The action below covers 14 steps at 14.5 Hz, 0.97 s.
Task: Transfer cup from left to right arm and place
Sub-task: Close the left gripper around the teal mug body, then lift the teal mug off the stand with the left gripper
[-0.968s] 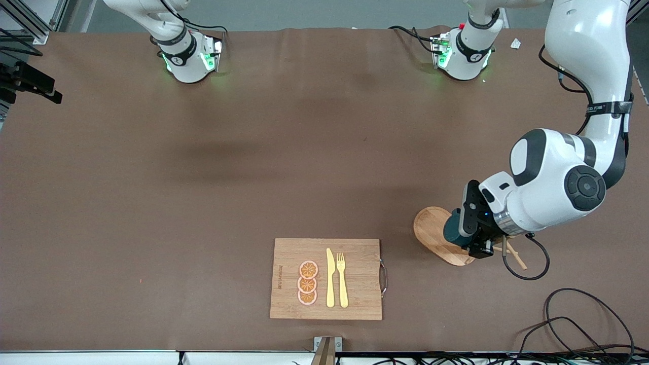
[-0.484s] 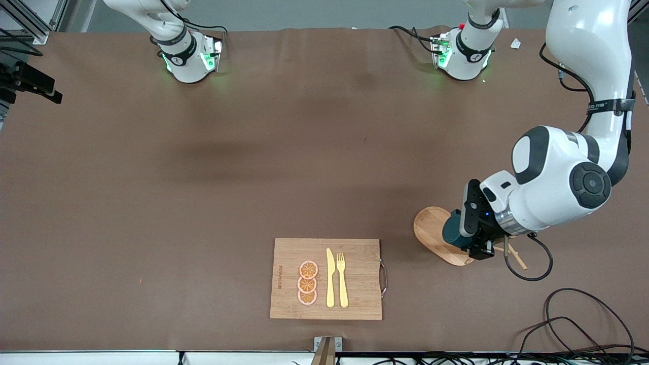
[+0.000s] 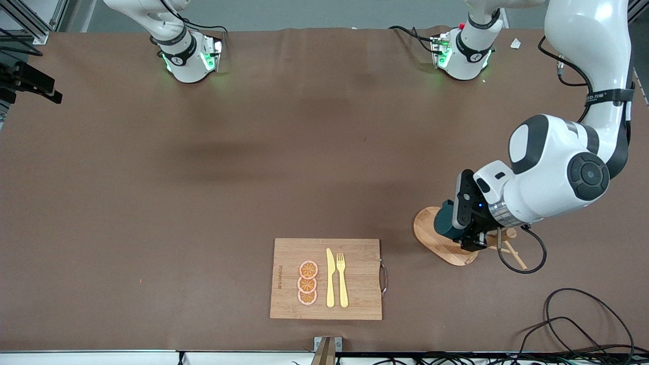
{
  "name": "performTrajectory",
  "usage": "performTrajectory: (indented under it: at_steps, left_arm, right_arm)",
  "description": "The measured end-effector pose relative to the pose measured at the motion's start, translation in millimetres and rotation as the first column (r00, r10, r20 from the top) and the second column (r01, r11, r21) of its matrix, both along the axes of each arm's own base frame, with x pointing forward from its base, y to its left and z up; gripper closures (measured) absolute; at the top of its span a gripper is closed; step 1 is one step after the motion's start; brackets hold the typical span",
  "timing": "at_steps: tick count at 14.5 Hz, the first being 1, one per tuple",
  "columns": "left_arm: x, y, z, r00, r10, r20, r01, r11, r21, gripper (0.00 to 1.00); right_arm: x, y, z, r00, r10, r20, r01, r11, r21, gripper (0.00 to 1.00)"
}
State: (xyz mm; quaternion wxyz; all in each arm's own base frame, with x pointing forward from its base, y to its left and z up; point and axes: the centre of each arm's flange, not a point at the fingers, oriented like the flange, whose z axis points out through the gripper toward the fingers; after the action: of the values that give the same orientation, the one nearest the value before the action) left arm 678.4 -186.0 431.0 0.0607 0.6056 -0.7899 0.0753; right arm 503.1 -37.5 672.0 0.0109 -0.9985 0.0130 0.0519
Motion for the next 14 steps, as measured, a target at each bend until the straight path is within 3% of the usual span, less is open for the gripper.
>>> performTrajectory:
  at_steps: [2, 7, 11, 14]
  left_arm:
    - [-7, -17, 13, 0.999, -0.03, 0.013, 0.029, 0.999, 0.023, 0.15]
    - [-38, -96, 29, 0.981, -0.171, 0.094, 0.147, 0.965, 0.215, 0.15]
    - [-82, -181, 33, 0.952, -0.254, 0.17, 0.18, 0.914, 0.363, 0.15]
    - [-131, -250, 26, 0.926, -0.298, 0.23, 0.164, 0.869, 0.467, 0.15]
  right_arm:
    - [0, 0, 0, 1.0, 0.0, 0.0, 0.0, 1.0, 0.0, 0.0]
    - [0, -1, 0, 1.0, -0.003, -0.001, 0.003, 1.0, 0.0, 0.0]
    - [0, -2, 0, 1.0, -0.004, -0.001, 0.004, 1.0, 0.0, 0.0]
    - [0, -2, 0, 1.0, -0.004, -0.002, 0.004, 1.0, 0.0, 0.0]
